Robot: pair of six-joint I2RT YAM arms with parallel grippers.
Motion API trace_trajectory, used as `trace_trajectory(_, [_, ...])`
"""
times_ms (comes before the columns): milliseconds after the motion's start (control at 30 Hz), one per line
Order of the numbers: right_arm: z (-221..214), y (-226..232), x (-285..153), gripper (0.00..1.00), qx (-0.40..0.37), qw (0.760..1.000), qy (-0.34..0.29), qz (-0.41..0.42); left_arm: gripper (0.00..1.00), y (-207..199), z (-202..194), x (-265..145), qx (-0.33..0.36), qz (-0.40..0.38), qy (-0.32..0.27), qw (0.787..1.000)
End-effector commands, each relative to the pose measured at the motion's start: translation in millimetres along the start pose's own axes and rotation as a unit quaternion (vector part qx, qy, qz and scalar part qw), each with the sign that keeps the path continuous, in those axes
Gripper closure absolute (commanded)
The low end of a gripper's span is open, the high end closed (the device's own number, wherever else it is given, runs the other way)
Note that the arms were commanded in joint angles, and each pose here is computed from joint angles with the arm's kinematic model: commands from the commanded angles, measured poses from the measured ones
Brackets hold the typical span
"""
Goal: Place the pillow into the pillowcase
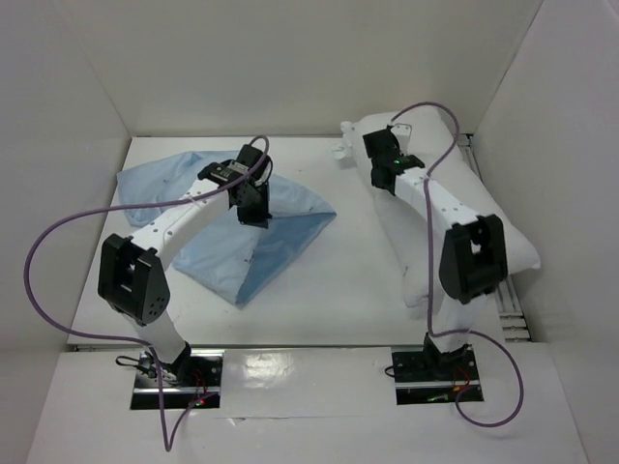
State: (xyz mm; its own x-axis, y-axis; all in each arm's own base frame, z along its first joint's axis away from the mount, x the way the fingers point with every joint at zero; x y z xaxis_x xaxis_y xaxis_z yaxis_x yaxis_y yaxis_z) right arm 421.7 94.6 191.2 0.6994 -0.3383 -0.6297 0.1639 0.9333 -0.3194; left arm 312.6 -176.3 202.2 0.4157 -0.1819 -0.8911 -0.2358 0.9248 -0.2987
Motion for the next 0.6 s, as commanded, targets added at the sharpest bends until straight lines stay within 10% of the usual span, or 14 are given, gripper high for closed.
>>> trace_trajectory(0, [21.8, -20.3, -86.5, 1.0, 0.053, 0.988, -0.103, 0.101, 1.0, -3.4, 17.0, -16.3, -0.016, -0.042, -0.003, 0.999])
trace_trajectory(333, [-114.5, 2.4, -177.6, 0.97, 0.009, 0.952, -0.077, 0.296, 1.0, 22.2, 68.0, -6.6, -0.096, -0.079, 0.006, 0.992])
trace_trajectory(367, [-124.3, 3.4, -181.8, 0.57, 0.003, 0.953, -0.064, 0.298, 1.0, 25.1, 73.1, -3.7, -0.11, -0.082, 0.004, 0.991])
trace_trajectory(400, [-126.8, 2.1, -185.1, 0.41, 0.007, 0.954, -0.061, 0.295, 1.0, 31.0, 80.6, -4.9, -0.121, -0.092, 0.002, 0.988])
trace_trajectory(567, [-83.8, -13.0, -221.3, 0.1, 0.043, 0.948, -0.124, 0.291, 1.0, 42.0, 85.5, 0.2, -0.147, -0.107, 0.016, 0.983])
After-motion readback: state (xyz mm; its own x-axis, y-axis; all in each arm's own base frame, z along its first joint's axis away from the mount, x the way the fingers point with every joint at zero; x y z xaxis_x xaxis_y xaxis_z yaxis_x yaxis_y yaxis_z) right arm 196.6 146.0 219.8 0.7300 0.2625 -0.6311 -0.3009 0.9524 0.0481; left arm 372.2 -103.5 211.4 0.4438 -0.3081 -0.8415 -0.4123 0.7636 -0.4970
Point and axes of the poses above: each gripper's point midway between its finger pads, its own x axis out along the fingers, its own y axis along the line the jaws close on, z = x × y, the point moved 6 cm from there along -x, back along the fingers, and after that the axes turned 15 degrees about -x, right-handed, at the moved point
